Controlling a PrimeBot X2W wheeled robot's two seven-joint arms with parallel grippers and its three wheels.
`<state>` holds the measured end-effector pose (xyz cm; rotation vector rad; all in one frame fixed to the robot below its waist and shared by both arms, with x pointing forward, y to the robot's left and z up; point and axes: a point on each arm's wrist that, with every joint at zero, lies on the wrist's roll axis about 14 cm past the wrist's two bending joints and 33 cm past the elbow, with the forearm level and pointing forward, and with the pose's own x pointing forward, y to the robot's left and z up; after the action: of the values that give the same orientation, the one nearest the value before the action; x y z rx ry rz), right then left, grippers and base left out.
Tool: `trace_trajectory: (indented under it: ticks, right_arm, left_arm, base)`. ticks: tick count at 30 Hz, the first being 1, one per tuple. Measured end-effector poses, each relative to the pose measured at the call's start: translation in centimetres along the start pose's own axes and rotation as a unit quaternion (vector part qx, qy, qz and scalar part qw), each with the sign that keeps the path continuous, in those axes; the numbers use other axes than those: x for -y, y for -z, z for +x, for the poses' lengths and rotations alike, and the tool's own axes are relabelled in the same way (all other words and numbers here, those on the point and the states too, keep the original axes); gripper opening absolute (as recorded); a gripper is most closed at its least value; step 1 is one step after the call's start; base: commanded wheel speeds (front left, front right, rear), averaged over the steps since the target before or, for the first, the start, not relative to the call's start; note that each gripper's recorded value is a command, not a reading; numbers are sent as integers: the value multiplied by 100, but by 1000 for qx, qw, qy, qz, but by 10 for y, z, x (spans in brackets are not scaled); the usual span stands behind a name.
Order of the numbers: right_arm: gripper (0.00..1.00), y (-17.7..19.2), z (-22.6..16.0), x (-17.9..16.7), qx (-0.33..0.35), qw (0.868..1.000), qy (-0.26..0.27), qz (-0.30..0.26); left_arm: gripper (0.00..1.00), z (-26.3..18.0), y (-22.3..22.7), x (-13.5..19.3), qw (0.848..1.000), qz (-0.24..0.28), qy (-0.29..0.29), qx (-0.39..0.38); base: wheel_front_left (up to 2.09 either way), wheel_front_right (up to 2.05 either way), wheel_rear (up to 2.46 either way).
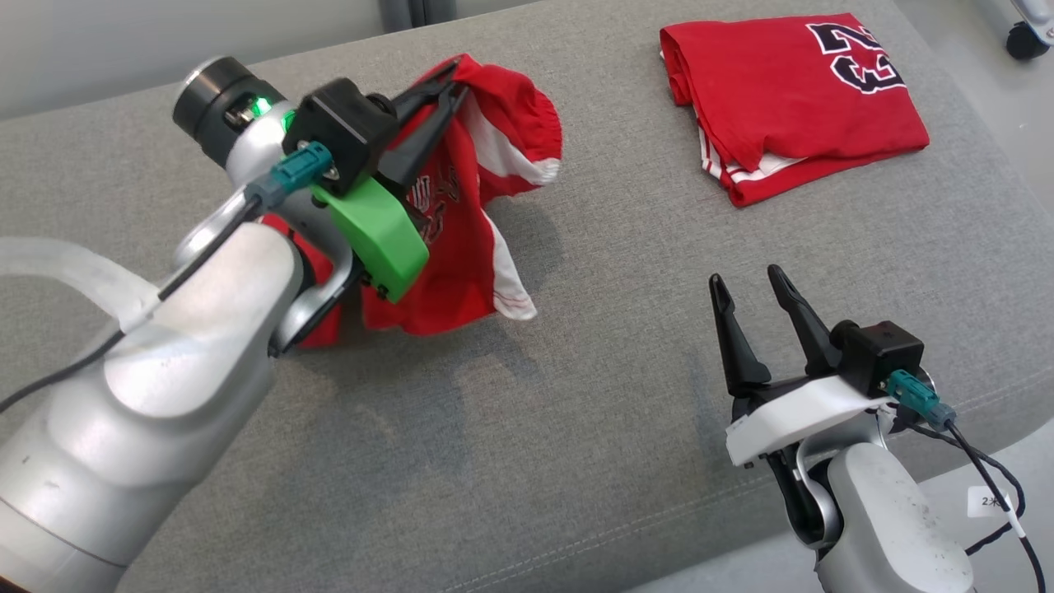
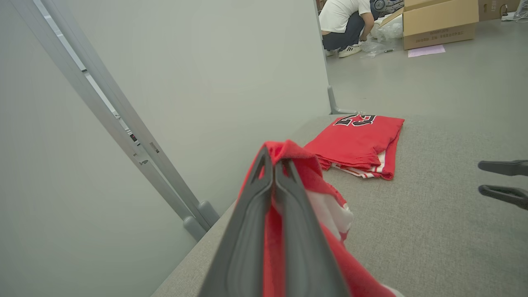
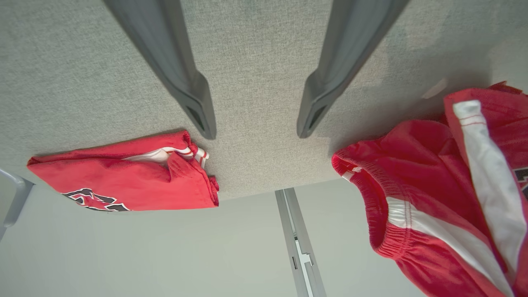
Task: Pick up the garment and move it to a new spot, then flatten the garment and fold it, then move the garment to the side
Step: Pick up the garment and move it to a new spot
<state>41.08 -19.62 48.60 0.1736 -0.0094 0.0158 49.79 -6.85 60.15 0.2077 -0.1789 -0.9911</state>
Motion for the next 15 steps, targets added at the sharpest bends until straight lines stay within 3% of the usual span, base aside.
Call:
trace_trajectory:
  ticks: [4,15]
  right_arm:
    - [100,0,0,-4,1,1000,-5,4]
    - [100,2,5,-23,-1,999,-31,4]
  left_arm:
    - [0,-9,4,23,1000,-15,14,-4]
    - [0,-51,86,71,989,-124,-8,-83]
  base:
    - [0,0,0]
    - [0,0,0]
